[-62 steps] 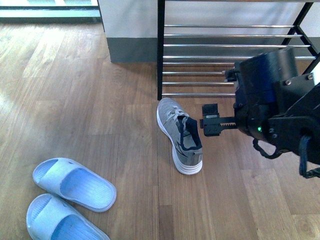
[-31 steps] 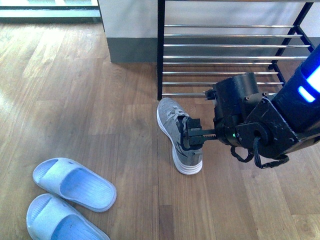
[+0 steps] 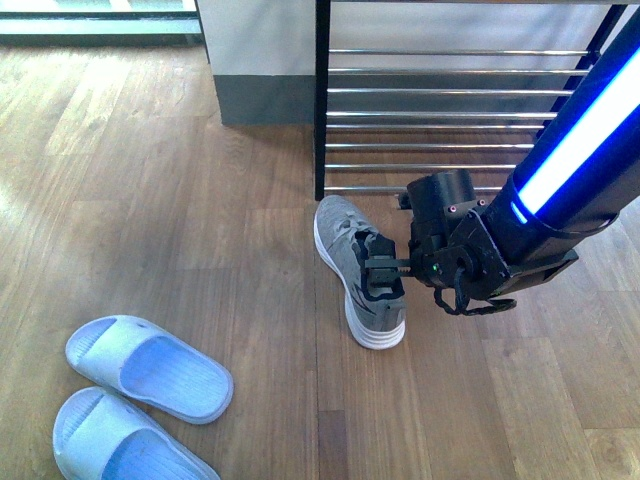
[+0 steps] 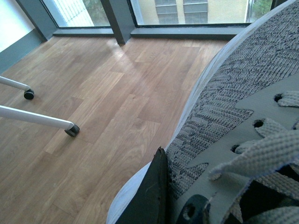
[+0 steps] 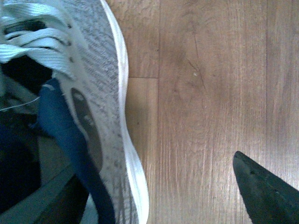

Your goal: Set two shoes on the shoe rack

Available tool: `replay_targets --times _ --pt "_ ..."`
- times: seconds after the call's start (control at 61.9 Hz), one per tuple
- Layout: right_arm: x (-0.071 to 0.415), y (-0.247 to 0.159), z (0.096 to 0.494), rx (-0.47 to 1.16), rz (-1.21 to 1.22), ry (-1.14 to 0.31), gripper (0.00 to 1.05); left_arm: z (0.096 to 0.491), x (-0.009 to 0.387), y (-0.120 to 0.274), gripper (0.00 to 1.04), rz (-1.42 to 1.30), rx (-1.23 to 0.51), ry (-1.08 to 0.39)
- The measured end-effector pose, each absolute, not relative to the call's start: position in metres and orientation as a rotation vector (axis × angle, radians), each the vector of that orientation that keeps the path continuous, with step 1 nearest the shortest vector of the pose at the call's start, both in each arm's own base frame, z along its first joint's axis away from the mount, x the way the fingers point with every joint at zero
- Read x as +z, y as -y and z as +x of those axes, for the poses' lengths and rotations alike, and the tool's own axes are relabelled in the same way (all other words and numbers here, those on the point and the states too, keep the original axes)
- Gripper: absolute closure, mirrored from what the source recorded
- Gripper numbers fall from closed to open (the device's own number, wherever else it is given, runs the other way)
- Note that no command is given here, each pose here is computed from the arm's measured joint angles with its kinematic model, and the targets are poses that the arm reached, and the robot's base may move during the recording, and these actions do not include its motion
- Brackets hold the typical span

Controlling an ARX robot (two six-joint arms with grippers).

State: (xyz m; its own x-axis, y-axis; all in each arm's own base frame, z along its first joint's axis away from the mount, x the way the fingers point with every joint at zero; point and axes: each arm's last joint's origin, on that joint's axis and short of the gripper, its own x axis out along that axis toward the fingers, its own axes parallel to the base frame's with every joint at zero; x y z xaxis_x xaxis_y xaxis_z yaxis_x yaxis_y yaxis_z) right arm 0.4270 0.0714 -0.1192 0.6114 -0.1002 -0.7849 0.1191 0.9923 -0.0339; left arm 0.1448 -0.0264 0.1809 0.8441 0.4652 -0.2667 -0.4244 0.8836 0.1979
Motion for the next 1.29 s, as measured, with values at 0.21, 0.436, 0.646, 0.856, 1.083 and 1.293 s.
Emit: replay_targets --times 0.21,0.436,0.646,0.856,1.083,1.293 --pt "-0.133 -0.067 0.436 -0.168 0.03 -0.929 0.57 0.145 0.181 0.026 1.03 0.133 0.471 -0.315" --pt "-0.137 -0.069 0.435 -0.2 0.013 -0.917 0.9 0.145 0.181 0.026 1.03 0.133 0.471 -0.315" --pt "-0.129 -0.065 0.416 -0.226 -0.021 -0.886 1.03 0.145 0.181 0.026 1.03 0.133 0.471 -0.315" --pt "-0.055 -0.053 0.369 -0.167 -0.155 -0.769 1.03 0.145 0.181 0.026 1.03 0.133 0.471 -0.315" --pt "0.045 -0.038 0.317 -0.136 -0.247 -0.591 1.03 0.145 0.181 0.026 1.03 0.133 0.471 -0.315" --pt "0.101 -0.024 0.274 -0.176 -0.307 -0.512 1.03 0.145 0.181 0.026 1.03 0.133 0.471 -0.315"
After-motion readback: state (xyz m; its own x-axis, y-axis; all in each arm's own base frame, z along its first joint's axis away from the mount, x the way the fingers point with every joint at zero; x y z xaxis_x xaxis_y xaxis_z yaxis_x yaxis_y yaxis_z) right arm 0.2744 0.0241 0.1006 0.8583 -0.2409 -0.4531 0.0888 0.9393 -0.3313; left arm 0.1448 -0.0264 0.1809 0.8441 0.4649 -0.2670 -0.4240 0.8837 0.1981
